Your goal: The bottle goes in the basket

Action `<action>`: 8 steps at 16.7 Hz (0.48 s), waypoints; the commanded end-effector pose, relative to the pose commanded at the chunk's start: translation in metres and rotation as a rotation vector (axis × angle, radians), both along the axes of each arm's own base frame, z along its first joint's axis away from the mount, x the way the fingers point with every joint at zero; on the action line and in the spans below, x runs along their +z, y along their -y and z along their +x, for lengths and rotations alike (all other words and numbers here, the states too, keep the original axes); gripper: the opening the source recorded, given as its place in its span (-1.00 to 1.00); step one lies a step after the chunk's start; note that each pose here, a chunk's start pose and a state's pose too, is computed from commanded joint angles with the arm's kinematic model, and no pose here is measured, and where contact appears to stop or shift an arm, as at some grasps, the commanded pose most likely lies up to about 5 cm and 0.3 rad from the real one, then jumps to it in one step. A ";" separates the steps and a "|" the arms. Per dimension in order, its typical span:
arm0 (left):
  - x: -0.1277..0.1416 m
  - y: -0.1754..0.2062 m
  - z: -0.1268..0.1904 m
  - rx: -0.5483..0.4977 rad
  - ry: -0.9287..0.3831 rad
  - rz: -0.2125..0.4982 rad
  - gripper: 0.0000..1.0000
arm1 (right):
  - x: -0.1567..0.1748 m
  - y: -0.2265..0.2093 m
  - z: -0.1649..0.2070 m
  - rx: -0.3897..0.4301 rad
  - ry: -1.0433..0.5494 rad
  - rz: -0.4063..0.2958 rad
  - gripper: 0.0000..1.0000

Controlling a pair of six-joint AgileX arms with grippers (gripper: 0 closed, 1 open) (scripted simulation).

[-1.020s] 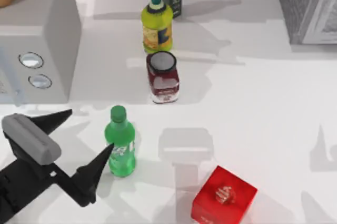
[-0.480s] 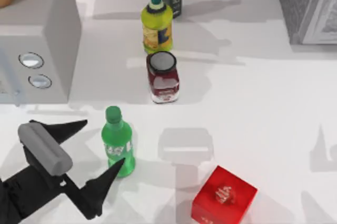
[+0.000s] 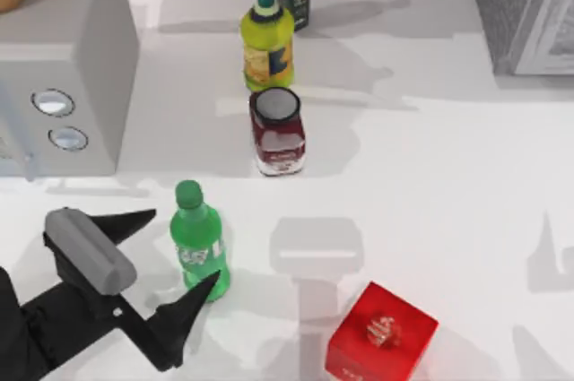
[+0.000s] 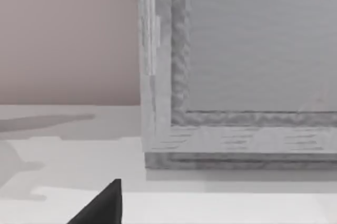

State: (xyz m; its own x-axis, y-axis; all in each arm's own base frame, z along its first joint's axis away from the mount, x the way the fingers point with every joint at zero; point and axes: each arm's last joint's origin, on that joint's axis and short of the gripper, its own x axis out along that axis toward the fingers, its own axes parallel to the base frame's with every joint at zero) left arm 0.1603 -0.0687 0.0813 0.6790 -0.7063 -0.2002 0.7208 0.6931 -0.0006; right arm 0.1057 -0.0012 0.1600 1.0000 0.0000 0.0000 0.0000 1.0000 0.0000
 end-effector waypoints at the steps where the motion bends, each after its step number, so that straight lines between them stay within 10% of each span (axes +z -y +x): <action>1: -0.001 0.003 0.003 0.000 0.001 0.000 1.00 | 0.000 0.000 0.000 0.000 0.000 0.000 1.00; 8: -0.008 0.029 0.021 0.000 0.002 0.000 1.00 | 0.000 0.000 0.000 0.000 0.000 0.000 1.00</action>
State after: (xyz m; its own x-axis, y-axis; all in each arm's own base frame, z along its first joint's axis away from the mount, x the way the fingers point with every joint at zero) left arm 0.1817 -0.0974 0.0736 0.6791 -0.7067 -0.1985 0.7211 0.6928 0.0007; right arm 0.1057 -0.0012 0.1600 1.0000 0.0000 0.0000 0.0000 1.0000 0.0000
